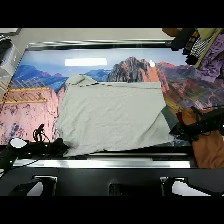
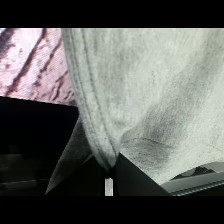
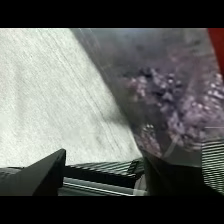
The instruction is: Fold the clothes and pants, and hang the long-sleeved shirts on hangers.
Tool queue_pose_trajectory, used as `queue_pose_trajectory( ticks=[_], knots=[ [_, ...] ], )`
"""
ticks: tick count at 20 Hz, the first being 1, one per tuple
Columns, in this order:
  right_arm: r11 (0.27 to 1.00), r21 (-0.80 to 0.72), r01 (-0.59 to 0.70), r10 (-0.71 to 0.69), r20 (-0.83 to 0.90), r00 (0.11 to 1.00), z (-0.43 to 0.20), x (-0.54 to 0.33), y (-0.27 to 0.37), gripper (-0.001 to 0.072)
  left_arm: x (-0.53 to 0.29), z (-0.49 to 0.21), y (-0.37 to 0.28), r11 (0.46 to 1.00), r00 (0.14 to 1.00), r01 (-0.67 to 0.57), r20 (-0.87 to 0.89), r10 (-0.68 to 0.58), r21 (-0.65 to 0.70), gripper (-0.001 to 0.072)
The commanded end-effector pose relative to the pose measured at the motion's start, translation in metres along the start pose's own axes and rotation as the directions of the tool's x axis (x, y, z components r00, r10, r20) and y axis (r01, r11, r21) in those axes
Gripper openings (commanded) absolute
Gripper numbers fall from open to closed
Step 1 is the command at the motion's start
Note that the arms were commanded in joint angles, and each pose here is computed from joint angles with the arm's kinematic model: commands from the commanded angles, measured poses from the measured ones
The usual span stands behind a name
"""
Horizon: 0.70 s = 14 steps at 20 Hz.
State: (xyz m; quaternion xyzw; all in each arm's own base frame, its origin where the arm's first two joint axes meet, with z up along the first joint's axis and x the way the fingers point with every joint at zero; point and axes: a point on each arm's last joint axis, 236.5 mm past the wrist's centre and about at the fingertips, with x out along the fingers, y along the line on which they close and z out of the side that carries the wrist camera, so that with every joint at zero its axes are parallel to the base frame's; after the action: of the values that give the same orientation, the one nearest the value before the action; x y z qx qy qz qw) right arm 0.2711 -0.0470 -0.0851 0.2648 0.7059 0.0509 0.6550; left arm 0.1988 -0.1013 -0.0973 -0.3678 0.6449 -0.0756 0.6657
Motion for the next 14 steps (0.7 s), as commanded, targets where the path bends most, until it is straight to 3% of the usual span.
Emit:
queue_pose_trajectory(
  ticks=[1, 14],
  knots=[
    [1.000, 0.013, 0.013, -0.013, 0.007, 1.000, 0.003, 0.002, -0.004, 0.0544, 0.000, 0.000, 0.000, 1.000, 1.000, 0.000, 0.001, 0.000, -0.001, 0.0020],
    [0.995, 0.088, -0.045, 0.054, -0.095, 0.994, -0.010, 0.021, 0.000, 0.0516, 0.000, 0.001, 0.000, 1.000, 1.000, -0.001, 0.003, 0.001, 0.000, 0.0020]
  ],
)
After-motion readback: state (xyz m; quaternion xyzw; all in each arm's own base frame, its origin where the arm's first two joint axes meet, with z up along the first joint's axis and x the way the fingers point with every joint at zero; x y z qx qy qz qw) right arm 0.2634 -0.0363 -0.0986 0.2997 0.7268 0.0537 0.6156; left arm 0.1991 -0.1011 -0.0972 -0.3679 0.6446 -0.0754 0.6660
